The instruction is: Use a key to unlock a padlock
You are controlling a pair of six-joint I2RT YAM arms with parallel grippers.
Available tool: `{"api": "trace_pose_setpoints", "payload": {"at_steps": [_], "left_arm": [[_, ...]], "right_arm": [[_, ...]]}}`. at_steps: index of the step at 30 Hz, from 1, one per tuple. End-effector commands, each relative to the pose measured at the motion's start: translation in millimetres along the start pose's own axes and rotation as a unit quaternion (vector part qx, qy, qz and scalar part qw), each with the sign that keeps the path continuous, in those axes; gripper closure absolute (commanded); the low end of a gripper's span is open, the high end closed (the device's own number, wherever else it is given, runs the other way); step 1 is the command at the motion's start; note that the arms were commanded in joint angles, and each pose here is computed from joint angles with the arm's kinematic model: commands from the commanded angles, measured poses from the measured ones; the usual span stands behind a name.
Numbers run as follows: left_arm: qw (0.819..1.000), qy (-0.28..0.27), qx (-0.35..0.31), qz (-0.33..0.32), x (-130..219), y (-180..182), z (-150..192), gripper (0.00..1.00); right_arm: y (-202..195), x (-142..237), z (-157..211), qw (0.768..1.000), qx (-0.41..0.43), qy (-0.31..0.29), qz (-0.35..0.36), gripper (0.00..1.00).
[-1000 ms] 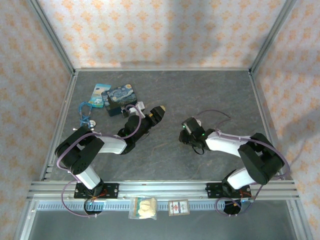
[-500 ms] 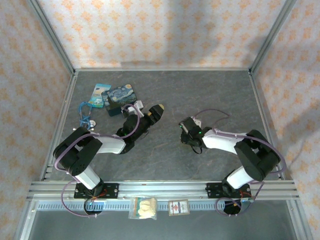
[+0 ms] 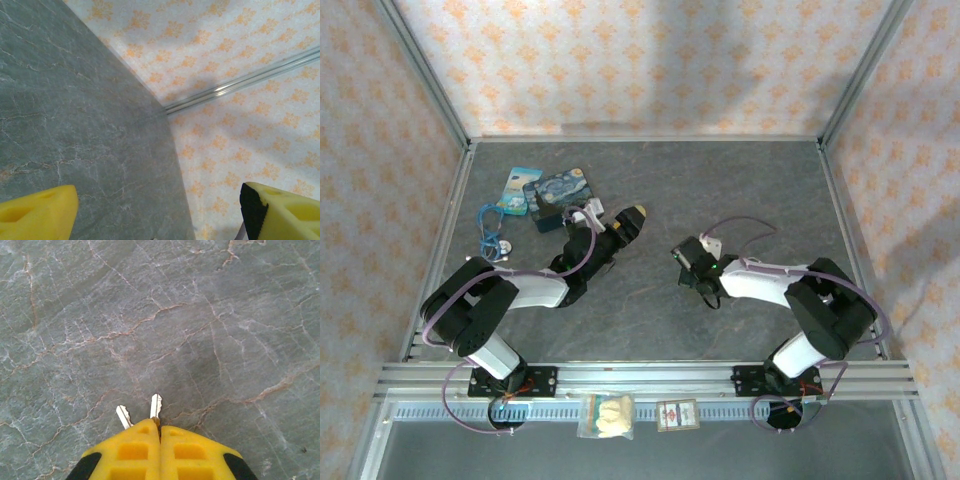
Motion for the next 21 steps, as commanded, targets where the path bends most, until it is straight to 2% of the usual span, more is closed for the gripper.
{"api": "trace_pose_setpoints", "payload": {"at_steps": [1, 8, 12, 21], "left_arm": [[1.0, -0.009, -0.009, 0.001, 2.5, -1.8, -5.4, 0.17], [0.999, 0.005, 0.015, 0.042, -2.6, -7.1, 2.6, 0.17], [0.997, 0.019, 0.035, 0.065, -3.8, -9.4, 13.6, 0.18], [0.995, 0.051, 0.063, 0.062, -4.0, -4.1, 38.9, 0.19]], "right_arm": [[-13.7, -20.5, 6.6, 0.999, 0.035, 0.008, 0.037, 1.0], [23.7, 9.0, -20.0, 0.994, 0.075, -0.018, -0.082, 1.0], [25.7, 12.1, -23.8, 0.99, 0.077, -0.011, -0.116, 1.0], [20.7, 16.5, -30.1, 0.983, 0.066, -0.004, -0.17, 1.0]]}}
Point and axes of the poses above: each hand's point on the last joint's axis, 136 mm out from that joint toward the fingers, its own x axis back along the fingers, its own y axis along the line the jaws close on, z = x × y, the point moved 7 cm from there along x, back along the fingers, and after that the axes turned 15 degrees about -x, right-handed, at the moved point
